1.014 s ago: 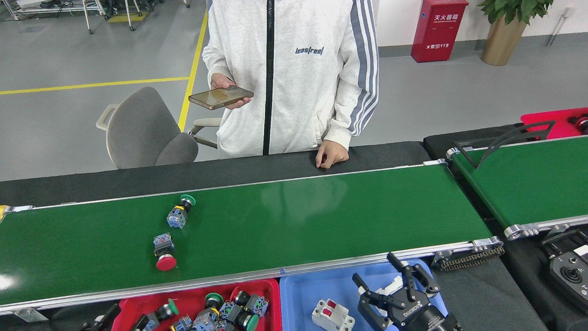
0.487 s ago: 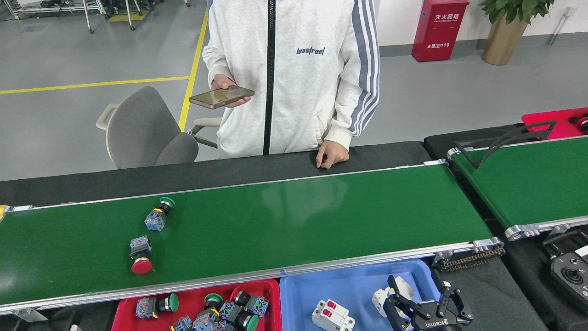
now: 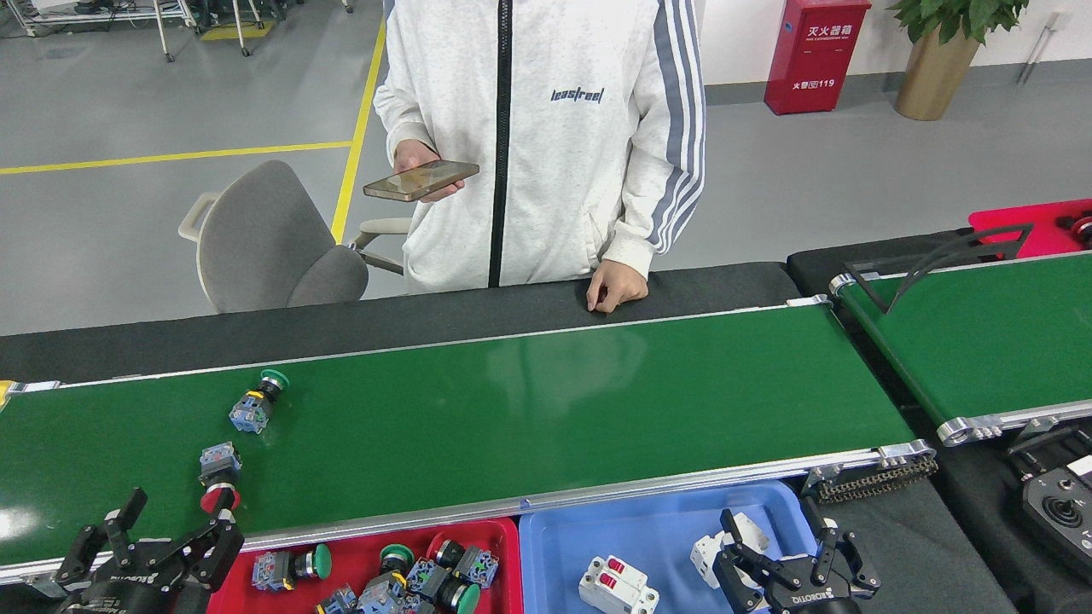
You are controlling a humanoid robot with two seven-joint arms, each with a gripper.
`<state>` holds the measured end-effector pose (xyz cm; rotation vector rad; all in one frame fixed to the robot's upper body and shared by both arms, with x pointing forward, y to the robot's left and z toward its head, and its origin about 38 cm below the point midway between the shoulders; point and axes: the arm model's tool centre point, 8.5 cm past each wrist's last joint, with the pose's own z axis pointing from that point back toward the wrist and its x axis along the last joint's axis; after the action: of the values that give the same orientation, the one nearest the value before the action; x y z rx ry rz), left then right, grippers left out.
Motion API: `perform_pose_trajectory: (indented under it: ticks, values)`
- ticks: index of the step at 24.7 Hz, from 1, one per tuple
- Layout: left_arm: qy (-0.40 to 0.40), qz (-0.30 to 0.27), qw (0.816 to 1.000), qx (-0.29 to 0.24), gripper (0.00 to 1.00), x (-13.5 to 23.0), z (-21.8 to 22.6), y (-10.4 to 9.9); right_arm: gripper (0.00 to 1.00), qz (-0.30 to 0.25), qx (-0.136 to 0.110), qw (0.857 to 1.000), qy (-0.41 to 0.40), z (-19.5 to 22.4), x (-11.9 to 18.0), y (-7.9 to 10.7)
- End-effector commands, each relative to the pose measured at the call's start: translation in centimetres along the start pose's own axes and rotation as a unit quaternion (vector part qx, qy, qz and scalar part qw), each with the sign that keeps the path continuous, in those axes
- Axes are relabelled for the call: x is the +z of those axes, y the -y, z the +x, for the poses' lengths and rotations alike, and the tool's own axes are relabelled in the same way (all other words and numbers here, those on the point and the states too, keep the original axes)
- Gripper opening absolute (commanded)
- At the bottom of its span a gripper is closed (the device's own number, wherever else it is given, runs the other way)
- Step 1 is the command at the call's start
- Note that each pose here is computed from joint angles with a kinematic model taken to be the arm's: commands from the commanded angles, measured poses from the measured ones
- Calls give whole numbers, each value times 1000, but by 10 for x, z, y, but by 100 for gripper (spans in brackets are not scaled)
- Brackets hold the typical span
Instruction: Pick switch part from conveyor to tray
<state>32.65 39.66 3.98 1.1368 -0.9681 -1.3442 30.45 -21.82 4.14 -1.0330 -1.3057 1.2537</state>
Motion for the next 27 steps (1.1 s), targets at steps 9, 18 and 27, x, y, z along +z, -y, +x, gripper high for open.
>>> perform_pose_trajectory:
  ticks: [9,18,27]
  values:
    - [-56,-37,998,5,95,-49,-66,-4,100,-15,9,1000,7,-1,-8,10]
    - [-32,-57,998,23,23,-59,-56,10,100,-14,7,1000,6,0,-8,10]
    - [175,18,984,-9,49,40,-9,-8,100,-13,3,1000,0,0,-7,9]
